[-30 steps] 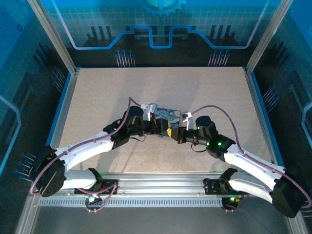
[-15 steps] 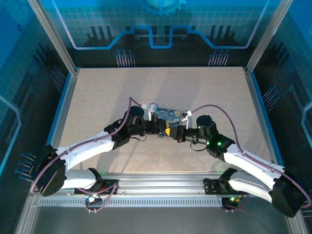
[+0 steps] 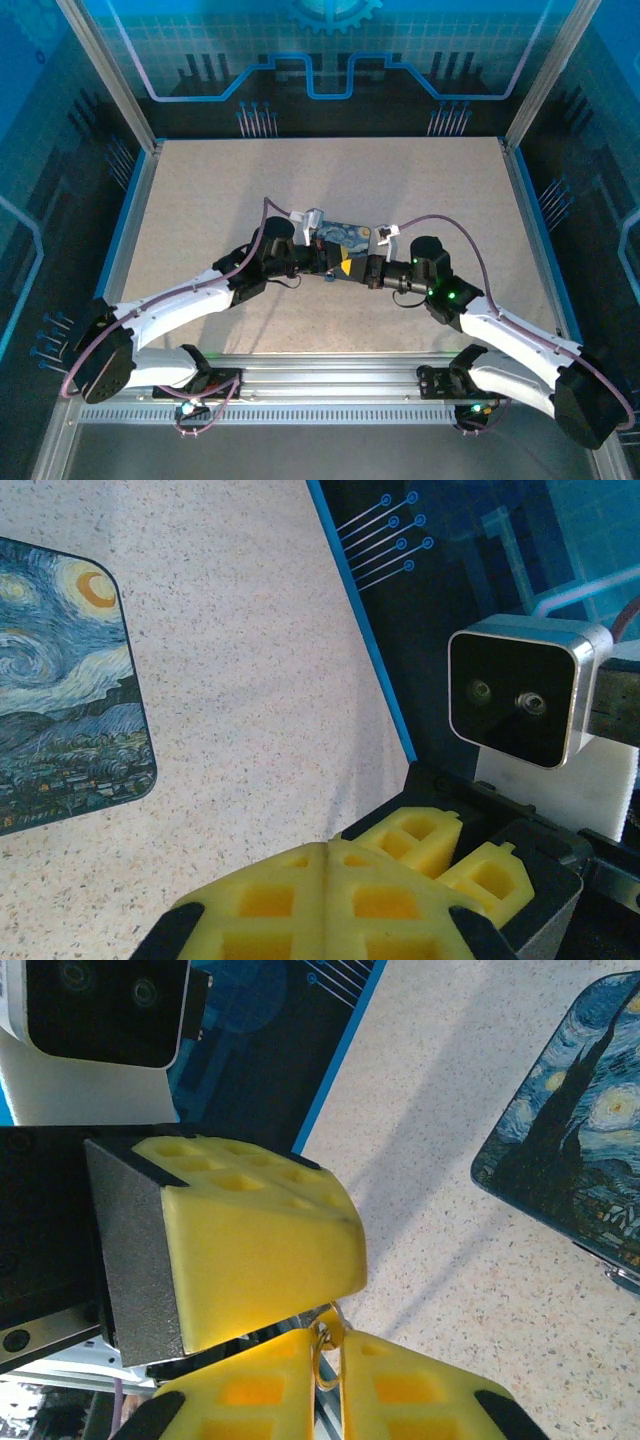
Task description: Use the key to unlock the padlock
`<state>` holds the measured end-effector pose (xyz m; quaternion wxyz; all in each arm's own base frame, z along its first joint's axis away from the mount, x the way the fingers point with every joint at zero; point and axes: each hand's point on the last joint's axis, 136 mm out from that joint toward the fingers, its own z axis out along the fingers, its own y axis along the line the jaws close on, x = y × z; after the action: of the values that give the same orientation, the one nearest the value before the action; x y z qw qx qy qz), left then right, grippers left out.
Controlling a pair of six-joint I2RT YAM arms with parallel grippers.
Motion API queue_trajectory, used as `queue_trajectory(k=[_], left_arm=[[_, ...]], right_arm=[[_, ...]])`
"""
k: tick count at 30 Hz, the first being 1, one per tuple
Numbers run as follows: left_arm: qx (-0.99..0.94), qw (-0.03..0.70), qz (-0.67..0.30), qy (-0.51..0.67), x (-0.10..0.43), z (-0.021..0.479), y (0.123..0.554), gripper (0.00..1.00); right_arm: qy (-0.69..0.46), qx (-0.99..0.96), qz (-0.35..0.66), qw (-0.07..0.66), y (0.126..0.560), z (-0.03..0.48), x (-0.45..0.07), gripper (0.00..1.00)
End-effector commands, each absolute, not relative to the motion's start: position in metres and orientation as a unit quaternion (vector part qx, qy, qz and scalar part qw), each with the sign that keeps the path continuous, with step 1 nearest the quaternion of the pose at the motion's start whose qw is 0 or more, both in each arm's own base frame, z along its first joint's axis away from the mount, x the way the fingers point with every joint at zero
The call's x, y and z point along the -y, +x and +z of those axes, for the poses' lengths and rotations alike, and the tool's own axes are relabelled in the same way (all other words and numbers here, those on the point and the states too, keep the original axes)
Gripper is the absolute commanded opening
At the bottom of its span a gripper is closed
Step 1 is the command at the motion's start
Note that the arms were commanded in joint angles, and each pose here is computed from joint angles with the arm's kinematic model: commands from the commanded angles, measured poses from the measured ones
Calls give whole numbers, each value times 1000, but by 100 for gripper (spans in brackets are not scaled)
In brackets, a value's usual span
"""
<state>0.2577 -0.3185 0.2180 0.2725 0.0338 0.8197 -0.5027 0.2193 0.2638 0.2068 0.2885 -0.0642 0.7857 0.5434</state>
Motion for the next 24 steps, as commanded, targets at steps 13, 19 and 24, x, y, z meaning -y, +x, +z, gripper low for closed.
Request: queue_trajectory(k=[13, 19, 24], left_arm=[[-799, 285, -527, 46, 322, 241, 253, 0], [-798, 284, -530, 43, 322, 243, 253, 0], [-795, 282, -535, 38, 323, 245, 253, 0]], right_arm=[[-41, -735, 592, 328, 231, 235, -253, 20], [-45, -734, 596, 324, 231, 236, -254, 21], [-43, -728, 604, 320, 231, 236, -256, 21]])
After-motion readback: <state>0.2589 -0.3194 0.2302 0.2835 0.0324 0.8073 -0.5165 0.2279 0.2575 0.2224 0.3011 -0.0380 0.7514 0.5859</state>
